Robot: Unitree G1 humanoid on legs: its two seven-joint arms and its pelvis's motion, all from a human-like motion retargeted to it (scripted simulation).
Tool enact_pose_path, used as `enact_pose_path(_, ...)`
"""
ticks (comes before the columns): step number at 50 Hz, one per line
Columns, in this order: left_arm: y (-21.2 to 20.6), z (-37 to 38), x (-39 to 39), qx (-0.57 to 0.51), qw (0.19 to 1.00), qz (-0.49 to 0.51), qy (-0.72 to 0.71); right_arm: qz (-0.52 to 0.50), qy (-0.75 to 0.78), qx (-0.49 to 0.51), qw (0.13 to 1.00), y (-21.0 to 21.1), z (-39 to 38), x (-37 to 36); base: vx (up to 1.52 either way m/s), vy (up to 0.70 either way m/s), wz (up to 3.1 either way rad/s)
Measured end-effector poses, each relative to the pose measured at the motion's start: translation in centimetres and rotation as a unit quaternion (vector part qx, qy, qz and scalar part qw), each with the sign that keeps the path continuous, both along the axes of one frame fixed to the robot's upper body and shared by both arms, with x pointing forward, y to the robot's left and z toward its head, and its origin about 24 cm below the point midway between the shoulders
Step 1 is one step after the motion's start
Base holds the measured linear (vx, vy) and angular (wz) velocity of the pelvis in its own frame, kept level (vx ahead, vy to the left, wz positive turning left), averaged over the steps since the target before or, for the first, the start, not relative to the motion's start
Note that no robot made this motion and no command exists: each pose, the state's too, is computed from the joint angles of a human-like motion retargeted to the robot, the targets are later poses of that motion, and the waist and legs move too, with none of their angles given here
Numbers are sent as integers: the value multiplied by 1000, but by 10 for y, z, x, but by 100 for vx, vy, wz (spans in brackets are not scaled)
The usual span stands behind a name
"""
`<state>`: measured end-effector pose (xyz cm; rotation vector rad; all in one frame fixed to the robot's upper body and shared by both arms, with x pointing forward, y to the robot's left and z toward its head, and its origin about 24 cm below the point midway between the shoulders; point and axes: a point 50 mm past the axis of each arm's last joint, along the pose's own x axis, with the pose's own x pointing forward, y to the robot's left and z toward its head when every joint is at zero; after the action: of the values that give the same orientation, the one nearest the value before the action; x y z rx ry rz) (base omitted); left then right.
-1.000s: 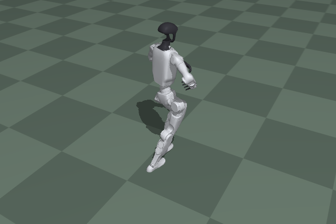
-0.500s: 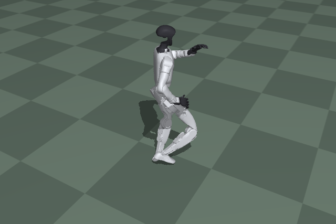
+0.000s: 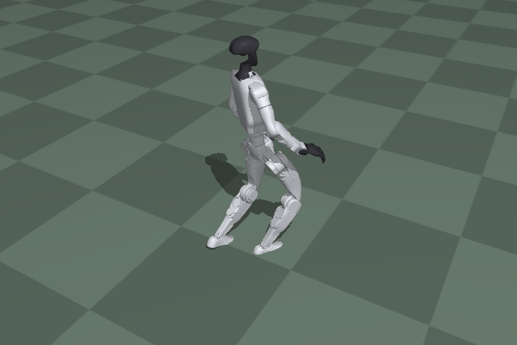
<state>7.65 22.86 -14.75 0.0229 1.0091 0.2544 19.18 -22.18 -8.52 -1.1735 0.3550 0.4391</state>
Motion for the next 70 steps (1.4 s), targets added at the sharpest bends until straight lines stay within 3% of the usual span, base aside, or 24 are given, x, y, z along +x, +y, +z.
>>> enact_pose_path(3, -22, -21, -76, -72, 988, 45, 132, -1, -47, -9, 999, 3, 15, 30, 9, 0, -65)
enact_pose_path(7, -62, -25, -130, -164, 963, 61, 207, -5, -80, -15, 997, 8, 25, 50, 0, 1, -65)
enact_pose_path(16, -100, -22, -124, -235, 956, -3, 173, -34, -76, -6, 996, 15, 14, 44, -7, -4, -55)
enact_pose_path(24, -43, -12, -57, -113, 991, -34, 57, -27, -136, 26, 990, 22, 28, 48, -4, -9, -45)
enact_pose_path(33, 41, 25, 11, 50, 993, 76, -78, -4, -221, 89, 971, 25, 74, 72, 4, -9, -65)
enact_pose_path(43, 51, 29, 8, 52, 983, 153, -92, -41, -262, 140, 954, 30, 103, 94, 8, -15, -126)
enact_pose_path(48, 29, 38, 40, 15, 985, 94, -142, -22, -281, 158, 946, 48, 116, 105, -3, -3, -119)
enact_pose_path(53, -9, 86, 115, -32, 957, -11, -287, 29, -330, 172, 928, 67, 145, 115, -14, 9, -148)
enact_pose_path(62, -43, 243, 206, -30, 792, -186, -581, 144, -423, 210, 870, 108, 198, 112, -32, 7, -155)
enact_pose_path(70, -59, 335, 215, 41, 657, -247, -712, 67, -335, 204, 918, 72, 148, 99, -35, -8, -106)
